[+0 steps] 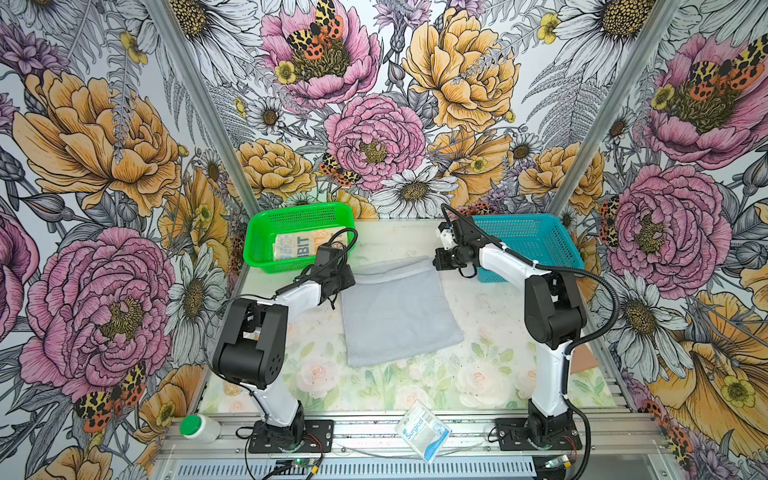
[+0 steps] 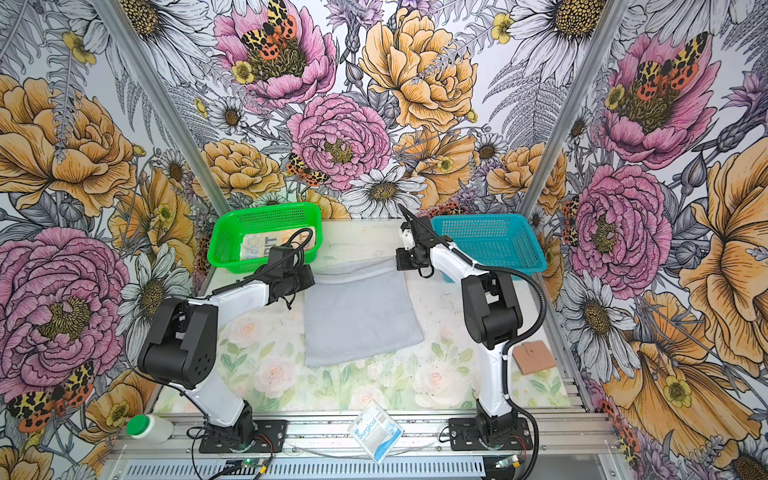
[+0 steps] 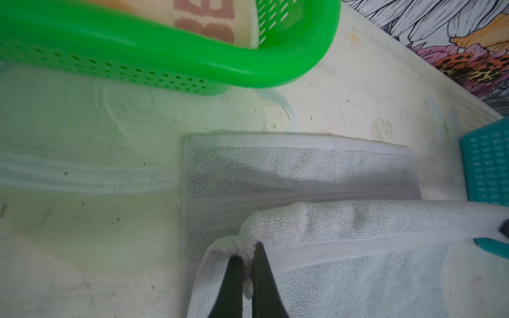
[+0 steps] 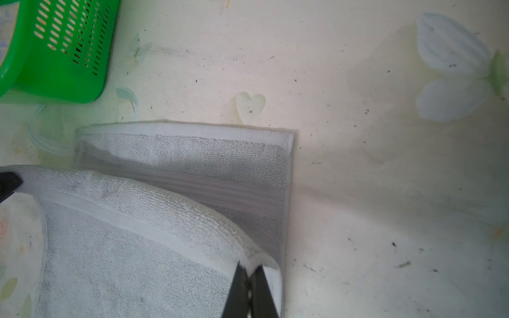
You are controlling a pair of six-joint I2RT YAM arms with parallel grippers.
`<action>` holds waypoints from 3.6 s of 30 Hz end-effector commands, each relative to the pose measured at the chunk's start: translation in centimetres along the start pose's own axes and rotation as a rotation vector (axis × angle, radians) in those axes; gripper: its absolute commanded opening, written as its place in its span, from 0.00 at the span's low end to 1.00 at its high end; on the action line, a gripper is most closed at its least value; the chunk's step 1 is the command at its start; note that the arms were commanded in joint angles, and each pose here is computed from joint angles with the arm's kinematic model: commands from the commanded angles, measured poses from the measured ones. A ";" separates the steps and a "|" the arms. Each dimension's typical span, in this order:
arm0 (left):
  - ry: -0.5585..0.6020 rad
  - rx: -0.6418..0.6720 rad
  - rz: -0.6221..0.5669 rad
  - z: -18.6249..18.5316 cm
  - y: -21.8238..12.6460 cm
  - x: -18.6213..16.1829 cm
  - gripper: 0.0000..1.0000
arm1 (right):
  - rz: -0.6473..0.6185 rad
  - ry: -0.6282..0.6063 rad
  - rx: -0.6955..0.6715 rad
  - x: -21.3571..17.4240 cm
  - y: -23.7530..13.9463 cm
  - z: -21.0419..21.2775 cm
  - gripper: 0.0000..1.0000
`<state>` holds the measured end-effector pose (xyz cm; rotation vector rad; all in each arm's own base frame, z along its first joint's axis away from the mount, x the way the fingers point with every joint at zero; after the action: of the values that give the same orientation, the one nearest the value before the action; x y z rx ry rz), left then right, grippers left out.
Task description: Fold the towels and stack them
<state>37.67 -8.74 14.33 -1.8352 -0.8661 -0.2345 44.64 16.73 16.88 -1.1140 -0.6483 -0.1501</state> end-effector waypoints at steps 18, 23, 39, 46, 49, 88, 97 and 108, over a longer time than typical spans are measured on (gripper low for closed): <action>0.042 0.004 -0.215 -1.4 2.4 5.0 0.28 | -0.081 -0.051 0.032 4.4 3.2 -1.6 0.43; 0.082 -0.062 -0.319 -3.8 -1.6 7.2 0.51 | -0.161 -0.101 0.036 6.1 -0.8 -0.1 0.51; 0.158 -0.099 -0.066 -4.9 -9.6 -4.4 0.67 | 0.008 -0.028 0.175 -6.2 -3.1 7.5 0.51; 0.058 -0.149 0.314 -1.4 -10.6 -12.5 0.35 | 0.087 0.081 0.234 -11.4 -2.8 8.2 0.47; 0.059 -0.126 0.408 -1.0 -11.0 -15.2 0.30 | 0.115 0.107 0.226 -13.3 -3.2 8.3 0.47; -0.054 0.098 0.405 3.9 -13.4 -18.7 0.37 | 0.251 0.236 0.058 -19.9 -4.2 5.1 0.47; -0.035 0.107 0.391 4.0 -13.7 -17.7 0.42 | 0.197 0.269 0.038 -20.6 -6.7 4.1 0.47; -0.065 0.134 0.356 4.8 -13.1 -17.5 0.50 | 0.223 0.287 -0.002 -21.8 -6.7 2.4 0.47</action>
<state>15.07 -10.30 12.83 -1.8564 -0.5410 0.1151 23.01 11.49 10.99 -1.1087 -0.2519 -0.1297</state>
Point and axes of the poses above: each gripper's point midway between its finger pads, its own y axis out along the fingers, its own z axis along the line the jaws close on, x = y × z, the point moved 9 cm from there along -y, back along the fingers, and after that the axes turned 6 degrees about -y, right-handed, at the moved point
